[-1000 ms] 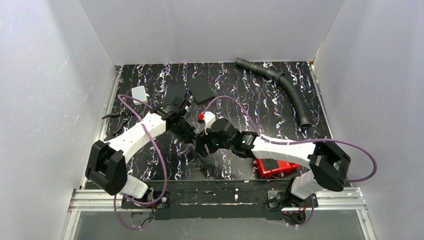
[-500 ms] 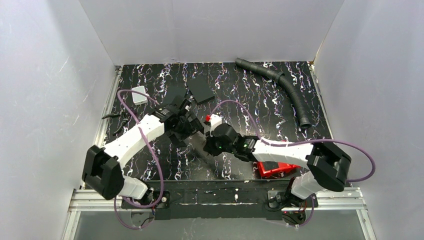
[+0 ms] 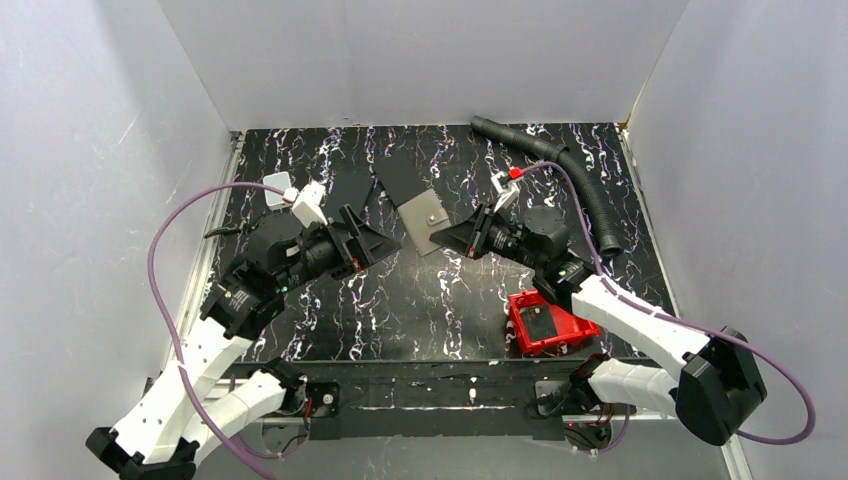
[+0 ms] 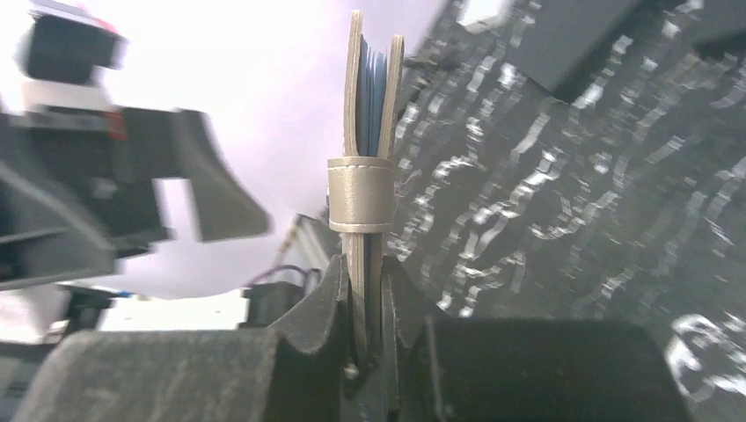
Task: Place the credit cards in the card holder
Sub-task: Pick up the card holder from the corner of the board, then open the card holder at the center of the board, then place the card holder at the center of the board.
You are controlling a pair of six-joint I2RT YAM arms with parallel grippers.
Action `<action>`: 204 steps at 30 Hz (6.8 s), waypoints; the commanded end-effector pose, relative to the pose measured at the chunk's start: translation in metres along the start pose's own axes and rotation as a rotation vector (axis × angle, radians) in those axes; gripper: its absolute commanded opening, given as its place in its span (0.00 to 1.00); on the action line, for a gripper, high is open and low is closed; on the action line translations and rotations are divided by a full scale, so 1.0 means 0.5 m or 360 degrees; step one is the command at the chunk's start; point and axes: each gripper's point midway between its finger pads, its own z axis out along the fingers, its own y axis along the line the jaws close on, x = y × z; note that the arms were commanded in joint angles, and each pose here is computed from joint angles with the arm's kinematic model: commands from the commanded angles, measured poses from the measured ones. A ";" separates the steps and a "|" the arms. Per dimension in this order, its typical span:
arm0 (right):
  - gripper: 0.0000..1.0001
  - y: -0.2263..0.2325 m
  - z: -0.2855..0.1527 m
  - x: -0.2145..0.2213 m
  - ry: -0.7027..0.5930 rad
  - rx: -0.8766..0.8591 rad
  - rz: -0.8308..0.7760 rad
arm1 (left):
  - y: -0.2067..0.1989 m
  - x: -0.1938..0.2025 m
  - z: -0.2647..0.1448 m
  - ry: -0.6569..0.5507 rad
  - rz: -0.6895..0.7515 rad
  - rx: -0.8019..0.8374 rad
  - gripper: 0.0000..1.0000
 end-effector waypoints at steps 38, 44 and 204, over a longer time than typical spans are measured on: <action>0.10 0.234 -0.040 -0.093 -0.0162 -0.0769 0.0380 | -0.158 -0.053 0.036 -0.0128 -0.0057 0.0701 0.31; 0.41 0.201 -0.024 -0.065 -0.0082 -0.0614 0.0276 | -0.161 -0.063 0.029 -0.0168 0.0056 0.0675 0.01; 0.01 0.096 -0.016 0.056 0.0516 -0.0413 -0.0390 | 0.030 0.084 0.000 0.0398 0.0780 0.0216 0.03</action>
